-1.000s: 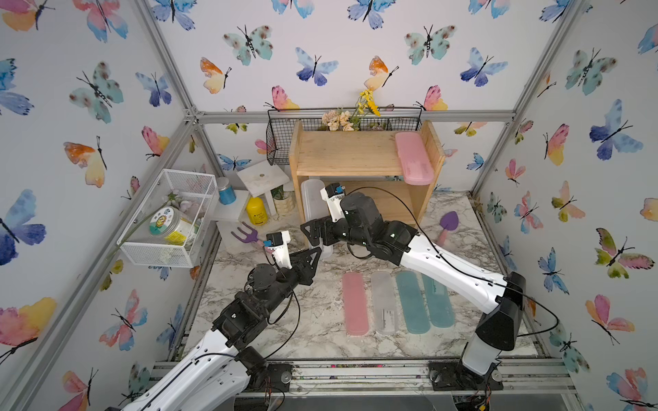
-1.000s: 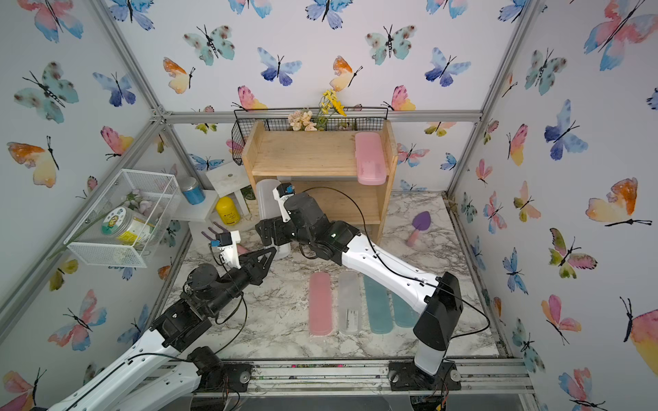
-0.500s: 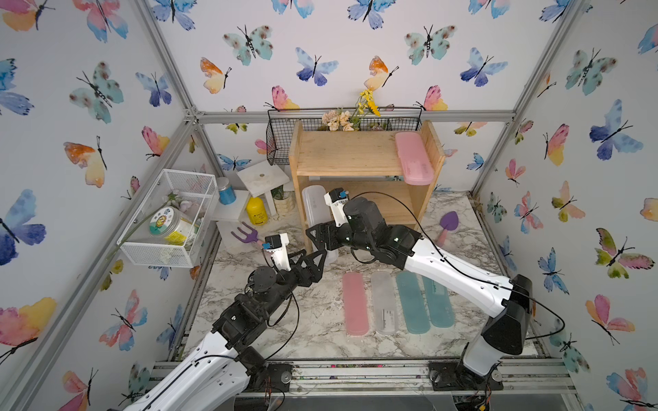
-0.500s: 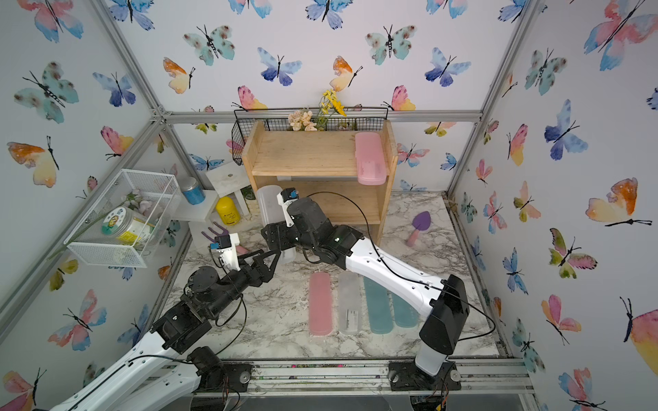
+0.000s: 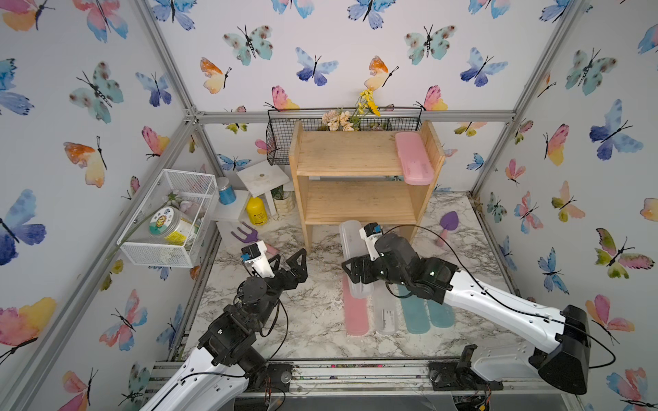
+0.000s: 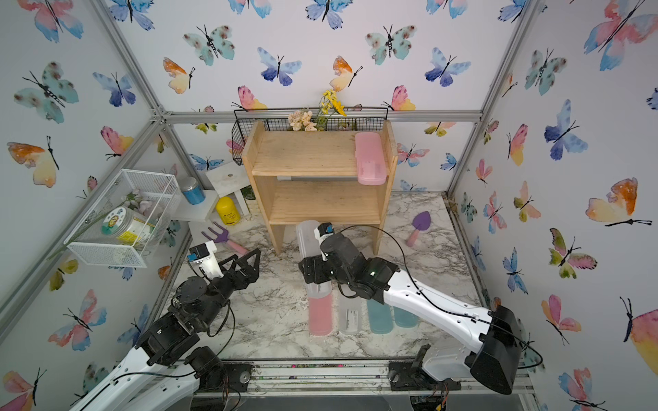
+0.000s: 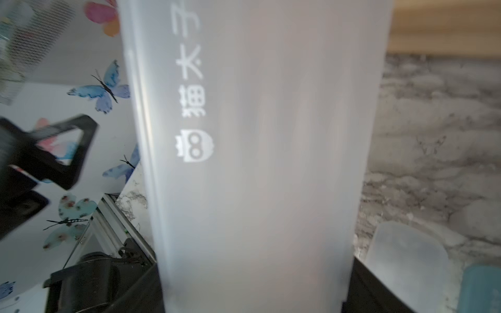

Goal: Remove the pencil cases from the shelf
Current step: Place the pencil case at the center of the board.

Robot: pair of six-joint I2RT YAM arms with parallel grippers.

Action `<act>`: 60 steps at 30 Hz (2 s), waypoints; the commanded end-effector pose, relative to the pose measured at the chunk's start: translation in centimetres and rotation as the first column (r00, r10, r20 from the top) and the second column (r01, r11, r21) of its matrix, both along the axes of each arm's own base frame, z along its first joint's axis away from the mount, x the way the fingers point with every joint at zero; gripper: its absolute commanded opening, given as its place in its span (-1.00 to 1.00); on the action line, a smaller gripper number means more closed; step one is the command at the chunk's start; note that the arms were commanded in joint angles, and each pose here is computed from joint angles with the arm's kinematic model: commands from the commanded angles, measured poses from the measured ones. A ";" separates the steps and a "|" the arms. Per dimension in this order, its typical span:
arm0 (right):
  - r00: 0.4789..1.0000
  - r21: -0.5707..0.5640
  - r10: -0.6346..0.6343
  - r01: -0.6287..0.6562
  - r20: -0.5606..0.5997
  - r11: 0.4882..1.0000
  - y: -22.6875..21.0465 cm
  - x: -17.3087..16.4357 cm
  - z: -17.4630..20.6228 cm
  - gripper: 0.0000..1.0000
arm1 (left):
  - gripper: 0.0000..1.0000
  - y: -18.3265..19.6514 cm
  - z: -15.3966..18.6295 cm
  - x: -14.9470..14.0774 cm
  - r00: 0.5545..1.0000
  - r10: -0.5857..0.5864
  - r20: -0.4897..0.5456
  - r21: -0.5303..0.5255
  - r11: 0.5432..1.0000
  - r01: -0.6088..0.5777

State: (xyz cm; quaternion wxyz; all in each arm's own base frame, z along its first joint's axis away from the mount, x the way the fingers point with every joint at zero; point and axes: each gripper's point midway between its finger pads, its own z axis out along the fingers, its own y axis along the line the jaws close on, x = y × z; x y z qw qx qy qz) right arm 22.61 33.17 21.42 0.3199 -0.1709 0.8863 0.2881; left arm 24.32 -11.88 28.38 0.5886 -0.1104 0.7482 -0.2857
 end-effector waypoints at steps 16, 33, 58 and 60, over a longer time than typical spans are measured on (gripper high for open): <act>0.952 -0.051 -0.072 0.059 -0.297 0.997 9.4 -6.0 -13.2 0.61 | 0.97 0.3 -3.0 1.4 0.992 0.077 -0.103 0.072 0.995 -0.070; 0.934 -0.275 -0.260 0.190 -0.245 0.942 8.5 -3.7 -17.4 0.68 | 0.97 0.1 -4.8 1.2 0.988 0.068 -0.142 0.066 0.996 -0.059; 0.977 -0.133 -0.211 0.206 -0.027 0.969 5.7 -2.1 -7.2 0.98 | 0.97 -0.7 -1.6 0.8 0.994 0.012 -0.107 0.006 1.000 -0.011; 0.974 -0.121 -0.223 0.227 0.052 0.966 3.3 -1.7 -4.4 0.98 | 0.97 -1.9 -0.4 0.9 0.993 -0.041 -0.107 -0.022 0.999 0.039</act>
